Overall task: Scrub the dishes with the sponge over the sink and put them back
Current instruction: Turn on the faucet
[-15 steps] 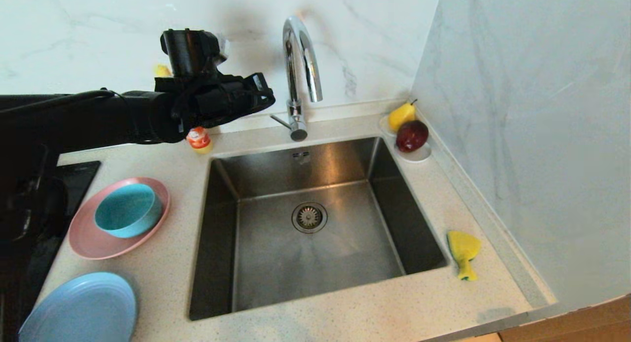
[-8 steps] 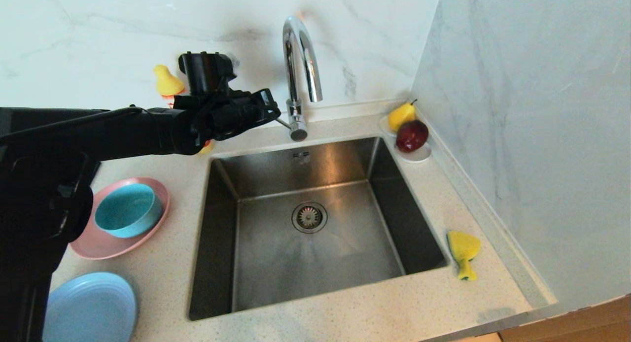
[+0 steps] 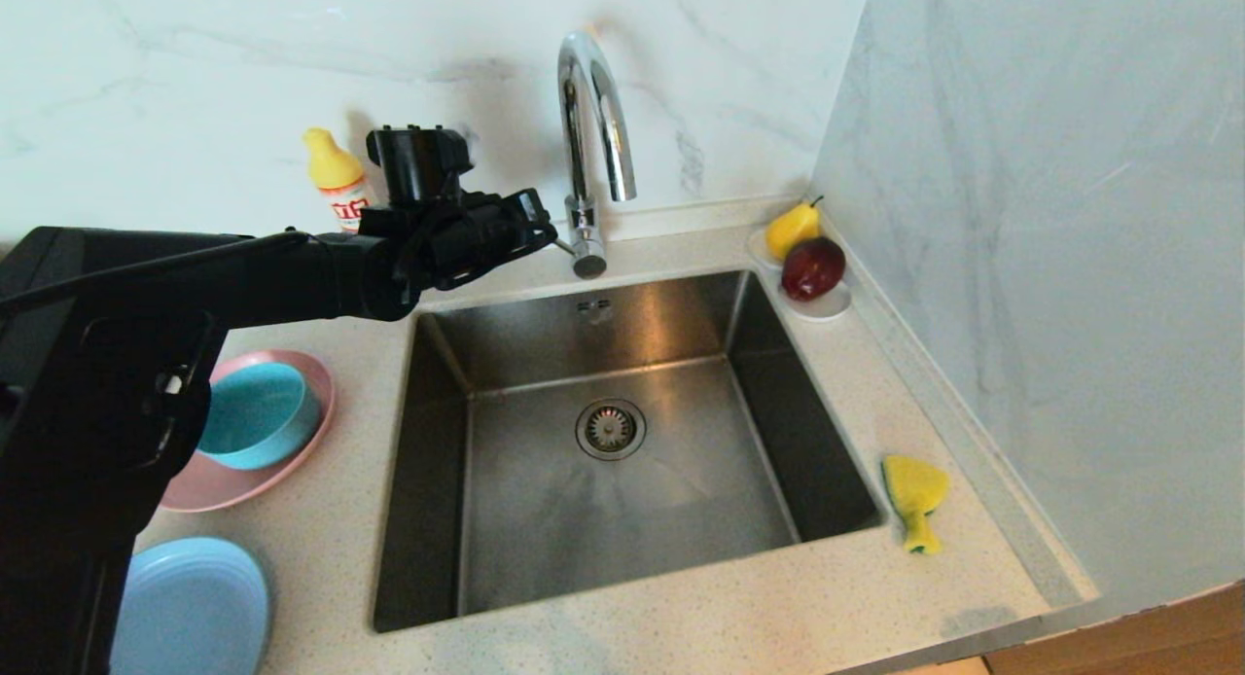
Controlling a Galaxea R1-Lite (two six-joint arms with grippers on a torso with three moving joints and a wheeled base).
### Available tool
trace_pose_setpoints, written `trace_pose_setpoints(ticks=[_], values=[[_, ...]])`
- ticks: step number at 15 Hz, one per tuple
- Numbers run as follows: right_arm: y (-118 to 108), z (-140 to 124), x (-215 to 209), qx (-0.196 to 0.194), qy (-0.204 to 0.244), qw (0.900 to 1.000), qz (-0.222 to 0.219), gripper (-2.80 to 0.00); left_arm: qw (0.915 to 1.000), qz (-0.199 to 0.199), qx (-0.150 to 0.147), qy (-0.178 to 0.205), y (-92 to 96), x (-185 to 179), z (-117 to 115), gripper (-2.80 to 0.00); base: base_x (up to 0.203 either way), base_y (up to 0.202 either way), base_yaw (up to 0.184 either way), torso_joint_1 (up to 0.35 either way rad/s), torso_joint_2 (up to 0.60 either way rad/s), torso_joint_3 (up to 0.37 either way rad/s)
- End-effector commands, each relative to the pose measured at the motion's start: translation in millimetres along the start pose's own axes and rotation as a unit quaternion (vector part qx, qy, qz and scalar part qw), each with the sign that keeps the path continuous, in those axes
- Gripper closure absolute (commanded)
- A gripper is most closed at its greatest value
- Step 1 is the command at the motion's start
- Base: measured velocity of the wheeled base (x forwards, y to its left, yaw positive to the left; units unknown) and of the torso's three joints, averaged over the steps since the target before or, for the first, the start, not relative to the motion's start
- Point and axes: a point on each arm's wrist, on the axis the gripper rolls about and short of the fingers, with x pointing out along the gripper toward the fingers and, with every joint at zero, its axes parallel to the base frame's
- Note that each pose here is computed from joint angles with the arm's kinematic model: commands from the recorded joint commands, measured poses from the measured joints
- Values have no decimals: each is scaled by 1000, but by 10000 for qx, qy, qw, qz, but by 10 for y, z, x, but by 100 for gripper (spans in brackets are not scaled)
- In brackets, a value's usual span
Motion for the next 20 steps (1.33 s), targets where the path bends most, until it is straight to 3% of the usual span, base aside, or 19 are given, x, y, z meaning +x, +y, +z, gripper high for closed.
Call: trace_pose_setpoints(ticks=[1,5,20], values=[[0,0,-1,-3,-4,10000,2,0,10000,67,-16,60,75,48,-70,0,0,0,0,0,0,0],[0,0,-1,-3,-4,10000,2,0,9999,136,-18,37,183,78,-94,0,0,0,0,0,0,0],[0,0,-1,-3,-4,10000,2,0,9995,163,-70,247,157,80,-186,0,0,0,0,0,0,0]])
